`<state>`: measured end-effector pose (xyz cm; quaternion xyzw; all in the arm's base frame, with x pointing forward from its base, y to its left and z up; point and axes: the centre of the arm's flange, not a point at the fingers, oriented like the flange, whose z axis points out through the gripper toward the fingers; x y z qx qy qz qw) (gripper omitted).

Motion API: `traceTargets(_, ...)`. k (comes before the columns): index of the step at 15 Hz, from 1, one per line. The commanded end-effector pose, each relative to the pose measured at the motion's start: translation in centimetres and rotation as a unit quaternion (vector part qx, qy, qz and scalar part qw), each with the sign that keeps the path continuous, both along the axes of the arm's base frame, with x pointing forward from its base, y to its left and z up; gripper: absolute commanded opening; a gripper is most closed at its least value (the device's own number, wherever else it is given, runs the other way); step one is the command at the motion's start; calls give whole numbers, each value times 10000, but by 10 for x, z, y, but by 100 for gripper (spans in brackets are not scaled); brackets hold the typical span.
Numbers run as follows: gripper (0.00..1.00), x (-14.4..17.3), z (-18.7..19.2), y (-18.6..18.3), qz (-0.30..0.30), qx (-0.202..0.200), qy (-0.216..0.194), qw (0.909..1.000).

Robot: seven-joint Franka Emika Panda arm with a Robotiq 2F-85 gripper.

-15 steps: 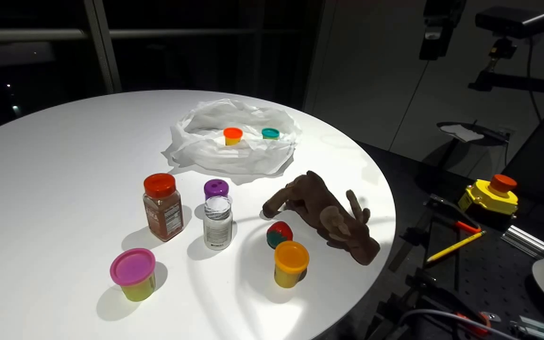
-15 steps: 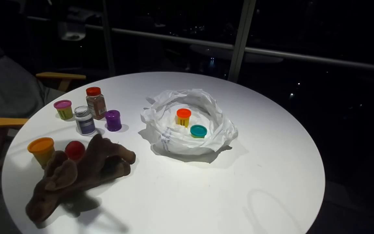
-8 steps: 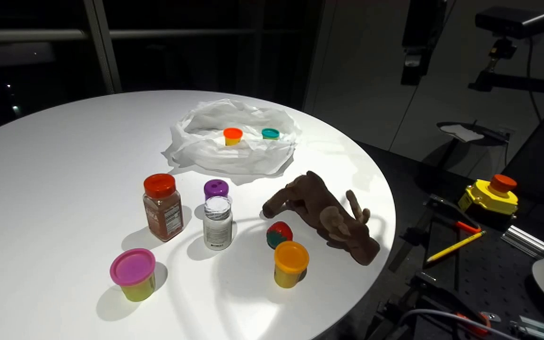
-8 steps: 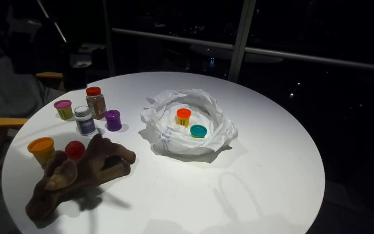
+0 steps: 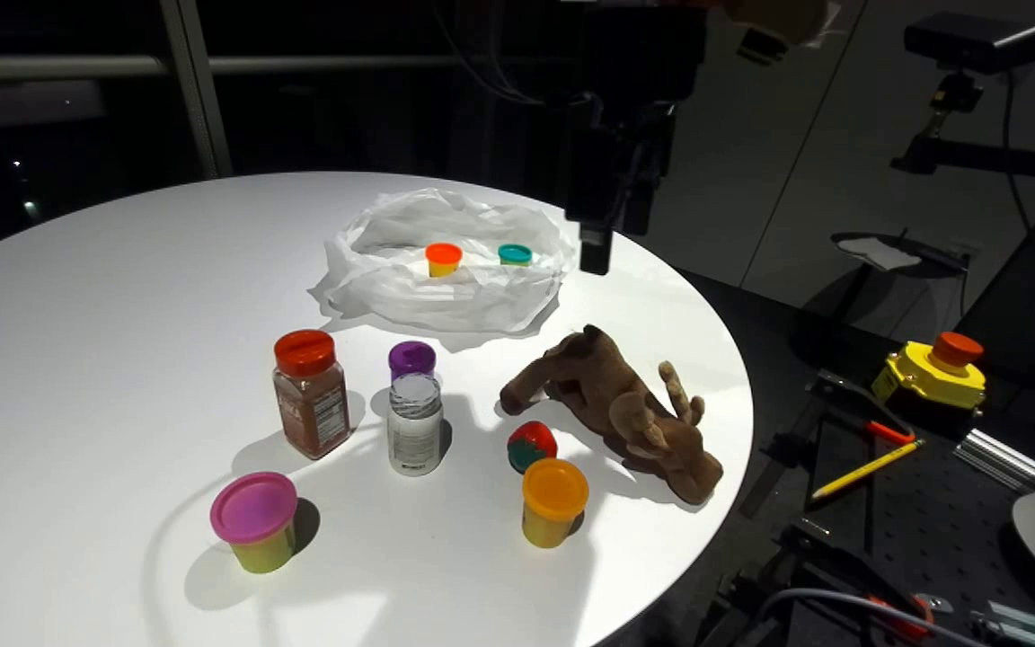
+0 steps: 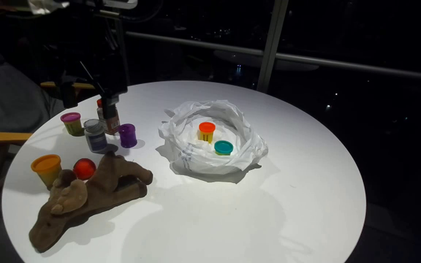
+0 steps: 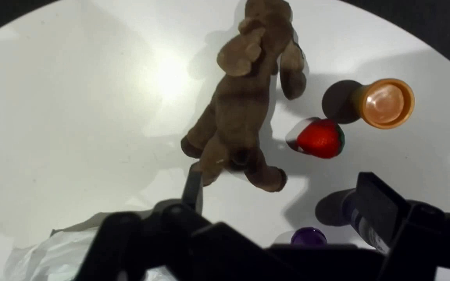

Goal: Put the things on the table into the plastic bag

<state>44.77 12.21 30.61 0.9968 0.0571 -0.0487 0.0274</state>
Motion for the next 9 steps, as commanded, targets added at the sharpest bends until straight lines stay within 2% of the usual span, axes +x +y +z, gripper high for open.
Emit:
traceTargets(1,100,40,-21,28,-75,275,-293,9992)
traceTargets(7,100,75,-61,53,-308,467,-948,9939)
traceTargets(9,100,84,-76,62,-389,500,-1042,9925)
